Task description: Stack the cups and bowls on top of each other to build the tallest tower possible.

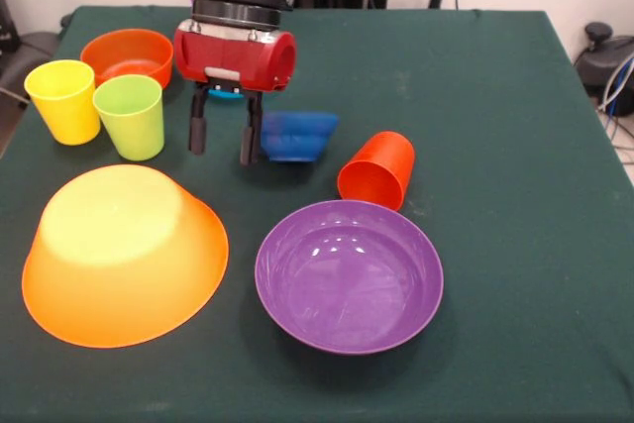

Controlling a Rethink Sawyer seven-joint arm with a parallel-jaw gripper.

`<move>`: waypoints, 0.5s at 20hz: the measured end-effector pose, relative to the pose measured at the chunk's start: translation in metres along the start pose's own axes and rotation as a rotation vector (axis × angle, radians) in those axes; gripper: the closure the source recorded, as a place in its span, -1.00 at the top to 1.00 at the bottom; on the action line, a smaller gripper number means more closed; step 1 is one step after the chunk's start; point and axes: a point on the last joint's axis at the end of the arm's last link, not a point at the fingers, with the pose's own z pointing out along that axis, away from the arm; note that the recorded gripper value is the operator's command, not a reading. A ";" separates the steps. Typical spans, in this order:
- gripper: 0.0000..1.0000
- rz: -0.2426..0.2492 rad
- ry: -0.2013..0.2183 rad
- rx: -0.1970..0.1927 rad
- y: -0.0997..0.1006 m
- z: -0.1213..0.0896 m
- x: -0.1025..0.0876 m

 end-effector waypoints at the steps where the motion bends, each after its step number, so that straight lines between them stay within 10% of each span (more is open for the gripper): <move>1: 1.00 0.000 -0.004 0.000 0.000 -0.001 -0.002; 10: 1.00 -0.003 -0.042 0.001 0.001 -0.007 -0.022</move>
